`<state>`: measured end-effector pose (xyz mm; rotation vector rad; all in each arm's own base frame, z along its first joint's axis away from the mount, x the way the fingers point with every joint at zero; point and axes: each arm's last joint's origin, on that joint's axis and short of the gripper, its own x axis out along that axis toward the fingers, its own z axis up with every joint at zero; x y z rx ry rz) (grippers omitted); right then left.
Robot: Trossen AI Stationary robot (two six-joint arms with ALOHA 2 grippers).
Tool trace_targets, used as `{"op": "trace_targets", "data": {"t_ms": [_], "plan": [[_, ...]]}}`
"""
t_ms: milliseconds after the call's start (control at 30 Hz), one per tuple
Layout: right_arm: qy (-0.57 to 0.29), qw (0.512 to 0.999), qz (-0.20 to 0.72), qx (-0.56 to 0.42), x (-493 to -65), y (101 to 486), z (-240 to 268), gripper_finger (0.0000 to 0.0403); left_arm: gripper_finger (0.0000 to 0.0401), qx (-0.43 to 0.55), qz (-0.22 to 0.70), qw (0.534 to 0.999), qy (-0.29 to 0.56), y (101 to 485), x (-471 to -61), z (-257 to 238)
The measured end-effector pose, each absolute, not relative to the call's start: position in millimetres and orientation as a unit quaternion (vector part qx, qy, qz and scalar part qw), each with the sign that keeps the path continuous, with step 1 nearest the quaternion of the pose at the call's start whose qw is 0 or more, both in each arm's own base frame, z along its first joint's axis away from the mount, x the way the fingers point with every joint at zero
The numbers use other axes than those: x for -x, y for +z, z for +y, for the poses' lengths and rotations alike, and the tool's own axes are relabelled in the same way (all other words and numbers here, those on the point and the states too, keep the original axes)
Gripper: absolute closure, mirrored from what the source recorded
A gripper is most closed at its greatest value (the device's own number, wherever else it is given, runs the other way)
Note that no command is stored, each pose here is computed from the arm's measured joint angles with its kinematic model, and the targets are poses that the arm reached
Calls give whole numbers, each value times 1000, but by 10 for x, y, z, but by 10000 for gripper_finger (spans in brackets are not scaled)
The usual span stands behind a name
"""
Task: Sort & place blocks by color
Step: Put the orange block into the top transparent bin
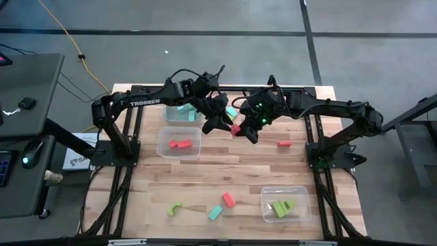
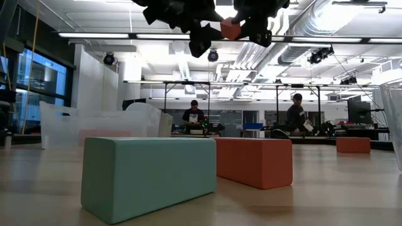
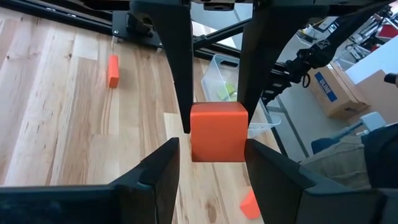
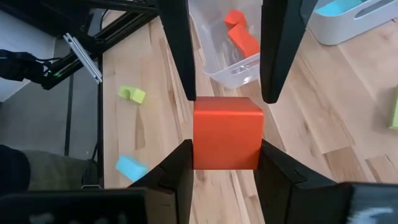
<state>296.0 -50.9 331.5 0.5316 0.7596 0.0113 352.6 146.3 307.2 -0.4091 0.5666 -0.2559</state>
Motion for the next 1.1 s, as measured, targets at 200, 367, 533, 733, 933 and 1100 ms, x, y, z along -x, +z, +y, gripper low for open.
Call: {"op": "trace_targets", "data": {"t_ms": [200,367,533,733,933,1100], "plan": [[0,892,368,-262,-2958,3312,-510,291,228,197,277,932,-124,3068,-3528,1465],[-5,889,373,-265,-2950,3303,-512,291,193,195,278,933,-122,3062,-3533,1463],[-3,889,373,-265,-2950,3303,-511,291,165,202,279,931,-118,3062,-3536,1458],[2,896,358,-263,-2971,3327,-514,291,160,202,280,931,-119,3062,-3542,1444],[4,897,352,-266,-2979,3338,-513,291,160,200,279,932,-118,3062,-3544,1443],[4,897,353,-267,-2978,3337,-513,291,169,206,272,935,-94,3080,-3560,1461]]}}
